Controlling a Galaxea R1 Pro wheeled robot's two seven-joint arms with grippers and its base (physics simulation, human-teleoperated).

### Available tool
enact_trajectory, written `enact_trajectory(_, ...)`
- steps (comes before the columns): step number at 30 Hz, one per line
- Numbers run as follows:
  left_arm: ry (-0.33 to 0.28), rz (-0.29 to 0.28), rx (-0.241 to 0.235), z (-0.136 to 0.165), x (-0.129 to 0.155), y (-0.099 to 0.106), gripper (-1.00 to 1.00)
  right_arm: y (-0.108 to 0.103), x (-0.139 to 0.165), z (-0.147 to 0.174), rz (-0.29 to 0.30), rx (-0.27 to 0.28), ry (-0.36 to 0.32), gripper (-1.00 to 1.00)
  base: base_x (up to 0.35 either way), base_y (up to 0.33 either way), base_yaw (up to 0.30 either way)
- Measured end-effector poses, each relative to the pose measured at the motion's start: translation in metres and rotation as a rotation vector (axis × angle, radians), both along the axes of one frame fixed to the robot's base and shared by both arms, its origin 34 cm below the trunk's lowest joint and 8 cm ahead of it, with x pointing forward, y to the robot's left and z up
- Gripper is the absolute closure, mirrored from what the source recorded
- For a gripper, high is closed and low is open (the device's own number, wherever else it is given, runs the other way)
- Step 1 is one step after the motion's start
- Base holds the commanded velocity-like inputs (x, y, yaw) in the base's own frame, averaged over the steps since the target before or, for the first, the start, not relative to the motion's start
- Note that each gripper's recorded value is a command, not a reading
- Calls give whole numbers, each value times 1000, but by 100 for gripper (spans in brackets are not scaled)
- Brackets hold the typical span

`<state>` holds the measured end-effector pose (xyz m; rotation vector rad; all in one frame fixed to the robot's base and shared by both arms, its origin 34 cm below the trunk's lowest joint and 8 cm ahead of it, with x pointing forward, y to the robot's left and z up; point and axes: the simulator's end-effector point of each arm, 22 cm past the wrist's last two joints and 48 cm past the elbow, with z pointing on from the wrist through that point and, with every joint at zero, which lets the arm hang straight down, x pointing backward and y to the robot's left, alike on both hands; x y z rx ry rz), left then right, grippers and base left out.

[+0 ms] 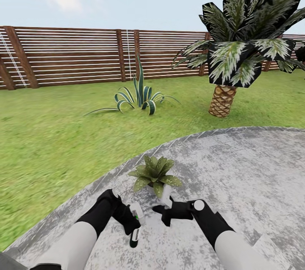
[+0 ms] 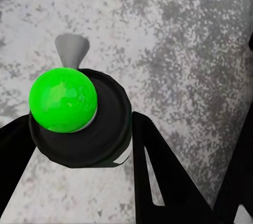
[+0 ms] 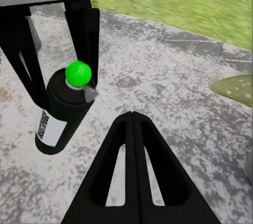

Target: Pick up the pesticide atomizer in the garden and spray insectifuge to fully cover both potted plants in the garden.

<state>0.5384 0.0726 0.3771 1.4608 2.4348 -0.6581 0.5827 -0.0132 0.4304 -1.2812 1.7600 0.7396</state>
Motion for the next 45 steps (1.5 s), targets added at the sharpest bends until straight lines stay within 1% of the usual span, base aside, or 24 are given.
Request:
enact_trajectory(2,-1,-1,-2,0,0,-1,100,6,0,3,5,9,-2,100,0,0,0)
enact_trajectory(5,-2,0,-3,1,0,-2,100,10,0,4,7,13,-4,100,0,0,0)
enact_trajectory(10,-1,1,-8,2,1,-3,100,10,0,5,6,14,-5,100,0,0,0)
enact_trajectory(15,-18,2,-22,11,11,-9,100,10,0,5,7,14,-5,100,0,0,0)
enact_trajectory(21,-19,0,-27,12,11,-11,100,10,0,5,7,14,-5,100,0,0,0)
enact_trajectory(24,-20,-3,-35,13,10,-17,100,10,0,5,7,14,-5,100,0,0,0)
enact_trajectory(28,-20,-2,-39,14,10,-18,100,10,0,5,7,14,-5,100,0,0,0)
enact_trajectory(35,-19,5,-53,16,11,-21,100,11,0,5,7,15,-5,100,0,0,0)
enact_trajectory(40,-17,14,-80,19,12,-28,100,11,0,5,7,15,-5,100,0,0,0)
enact_trajectory(45,-18,16,-88,20,12,-29,100,11,0,5,7,15,-5,100,0,0,0)
